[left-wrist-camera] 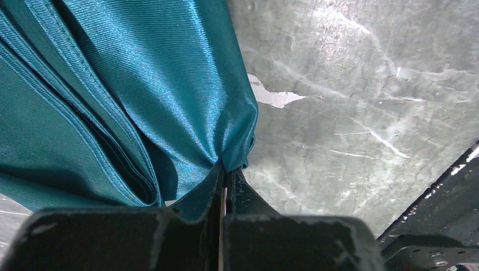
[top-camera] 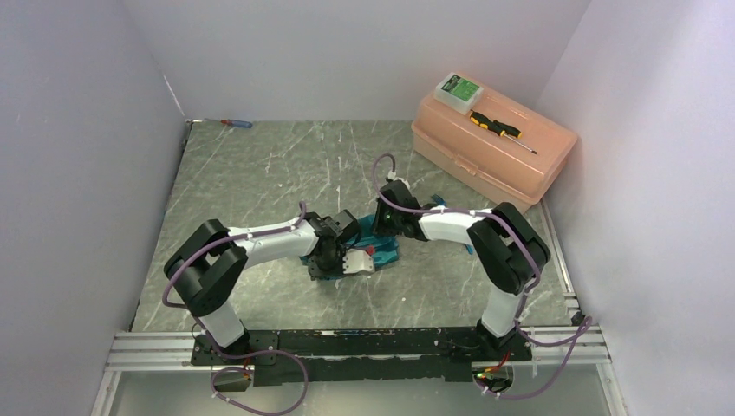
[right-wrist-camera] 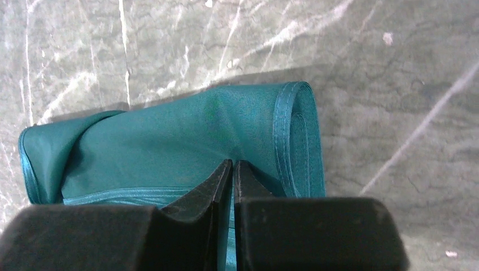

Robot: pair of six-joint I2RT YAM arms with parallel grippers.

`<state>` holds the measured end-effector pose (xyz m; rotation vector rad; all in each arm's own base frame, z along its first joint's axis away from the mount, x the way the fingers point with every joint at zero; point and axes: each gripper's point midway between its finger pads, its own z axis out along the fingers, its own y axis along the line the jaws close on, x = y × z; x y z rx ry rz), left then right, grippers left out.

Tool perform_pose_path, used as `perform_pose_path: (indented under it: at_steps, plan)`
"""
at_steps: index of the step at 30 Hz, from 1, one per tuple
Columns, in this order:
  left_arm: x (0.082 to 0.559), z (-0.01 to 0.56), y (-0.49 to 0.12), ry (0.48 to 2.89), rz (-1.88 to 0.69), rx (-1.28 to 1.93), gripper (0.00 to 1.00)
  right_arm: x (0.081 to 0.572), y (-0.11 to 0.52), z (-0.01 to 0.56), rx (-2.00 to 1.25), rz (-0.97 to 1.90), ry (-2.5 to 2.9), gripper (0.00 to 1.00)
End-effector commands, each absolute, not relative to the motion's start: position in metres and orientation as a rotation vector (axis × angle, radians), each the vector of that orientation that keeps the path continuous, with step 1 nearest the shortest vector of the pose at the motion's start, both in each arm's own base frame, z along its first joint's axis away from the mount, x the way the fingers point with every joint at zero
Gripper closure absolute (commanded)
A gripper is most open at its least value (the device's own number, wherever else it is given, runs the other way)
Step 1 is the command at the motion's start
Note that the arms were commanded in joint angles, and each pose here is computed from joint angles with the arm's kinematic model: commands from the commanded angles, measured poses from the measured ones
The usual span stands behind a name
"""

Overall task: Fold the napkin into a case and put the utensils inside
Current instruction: Move the 2/3-rectangle-folded napkin to the center of the board.

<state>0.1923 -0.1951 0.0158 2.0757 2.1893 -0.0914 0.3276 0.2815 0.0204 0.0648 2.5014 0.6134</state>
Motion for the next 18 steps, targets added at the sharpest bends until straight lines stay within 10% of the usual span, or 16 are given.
perform_pose_path:
  at_steps: [1, 10, 18]
  plan:
    - [0.187, 0.018, -0.182, 2.198, -0.076, 2.121, 0.97, 0.323, 0.264, 0.021, 0.099, 0.525, 2.494, 0.88]
    - [0.200, 0.033, -0.189, 2.150, -0.079, 2.030, 0.97, 0.350, 0.302, 0.117, -0.226, 0.875, 2.203, 0.71]
    - [0.205, 0.035, -0.189, 2.127, -0.062, 2.014, 0.97, 0.347, 0.383, 0.150, -0.476, 1.360, 2.050, 0.77]
